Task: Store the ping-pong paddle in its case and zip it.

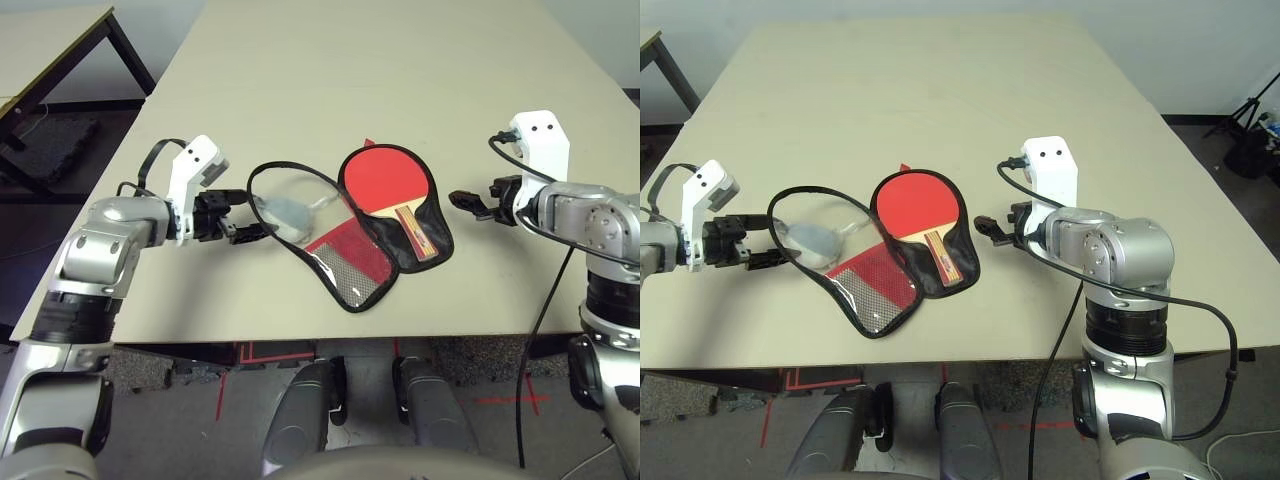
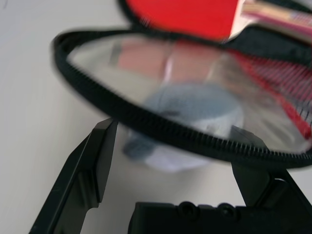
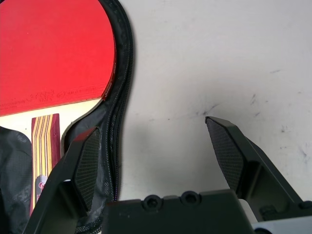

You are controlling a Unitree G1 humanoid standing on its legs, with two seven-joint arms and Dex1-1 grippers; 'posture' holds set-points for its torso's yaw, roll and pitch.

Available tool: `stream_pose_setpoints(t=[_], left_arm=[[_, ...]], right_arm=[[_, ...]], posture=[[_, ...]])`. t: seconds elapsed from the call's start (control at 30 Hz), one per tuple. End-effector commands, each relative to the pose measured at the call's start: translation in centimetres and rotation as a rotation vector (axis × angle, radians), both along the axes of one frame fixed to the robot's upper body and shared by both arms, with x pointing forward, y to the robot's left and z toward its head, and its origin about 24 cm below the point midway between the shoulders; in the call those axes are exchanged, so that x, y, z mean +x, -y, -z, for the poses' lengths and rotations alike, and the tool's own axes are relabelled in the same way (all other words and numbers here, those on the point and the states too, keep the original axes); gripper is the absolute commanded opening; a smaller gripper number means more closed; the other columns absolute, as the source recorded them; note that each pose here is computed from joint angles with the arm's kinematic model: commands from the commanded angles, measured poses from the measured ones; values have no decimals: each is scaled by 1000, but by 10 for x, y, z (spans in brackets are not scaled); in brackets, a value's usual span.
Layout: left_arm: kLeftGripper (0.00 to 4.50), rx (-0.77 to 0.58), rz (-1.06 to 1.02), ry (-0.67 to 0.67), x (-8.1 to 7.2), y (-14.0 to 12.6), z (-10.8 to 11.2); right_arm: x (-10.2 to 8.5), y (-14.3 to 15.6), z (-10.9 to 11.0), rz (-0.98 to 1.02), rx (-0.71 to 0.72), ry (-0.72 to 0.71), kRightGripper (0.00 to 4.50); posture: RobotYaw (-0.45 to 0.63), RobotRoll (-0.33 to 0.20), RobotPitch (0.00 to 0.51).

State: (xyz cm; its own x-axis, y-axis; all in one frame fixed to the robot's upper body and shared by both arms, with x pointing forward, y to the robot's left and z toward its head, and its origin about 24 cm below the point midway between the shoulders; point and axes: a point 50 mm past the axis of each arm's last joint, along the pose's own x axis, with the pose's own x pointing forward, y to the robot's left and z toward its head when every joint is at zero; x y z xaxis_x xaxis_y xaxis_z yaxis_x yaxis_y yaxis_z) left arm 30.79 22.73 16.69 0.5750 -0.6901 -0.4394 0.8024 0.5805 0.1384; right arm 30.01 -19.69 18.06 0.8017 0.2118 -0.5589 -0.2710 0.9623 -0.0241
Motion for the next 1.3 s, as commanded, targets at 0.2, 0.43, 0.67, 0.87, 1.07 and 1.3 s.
stream_pose_setpoints(t=[0.2, 0.43, 0.67, 0.87, 1.07, 1.3], left_arm=[[4500, -29, 77, 39, 14, 23, -17], [4500, -69, 118, 110, 31, 45, -28], [4500, -116, 89, 168, 55, 71, -21], [4500, -113, 91, 185, 65, 86, -15], [4500, -141, 89, 235, 65, 87, -27], [4500, -156, 87, 277, 59, 85, -38]], right_arm=[[-3, 2, -2, 18, 0, 11, 4467], [-3, 3, -3, 28, 1, 11, 4467], [-4, 11, 0, 89, 24, -19, 4467], [-3, 21, -10, 112, 113, -1, 4467], [-2, 28, -27, 26, 359, 31, 4467], [-9, 29, 9, -51, 528, -146, 4467]], posture=[[-81, 0, 165], [-90, 0, 163], [-91, 0, 167], [-91, 0, 173], [-87, 0, 174], [-73, 0, 165]])
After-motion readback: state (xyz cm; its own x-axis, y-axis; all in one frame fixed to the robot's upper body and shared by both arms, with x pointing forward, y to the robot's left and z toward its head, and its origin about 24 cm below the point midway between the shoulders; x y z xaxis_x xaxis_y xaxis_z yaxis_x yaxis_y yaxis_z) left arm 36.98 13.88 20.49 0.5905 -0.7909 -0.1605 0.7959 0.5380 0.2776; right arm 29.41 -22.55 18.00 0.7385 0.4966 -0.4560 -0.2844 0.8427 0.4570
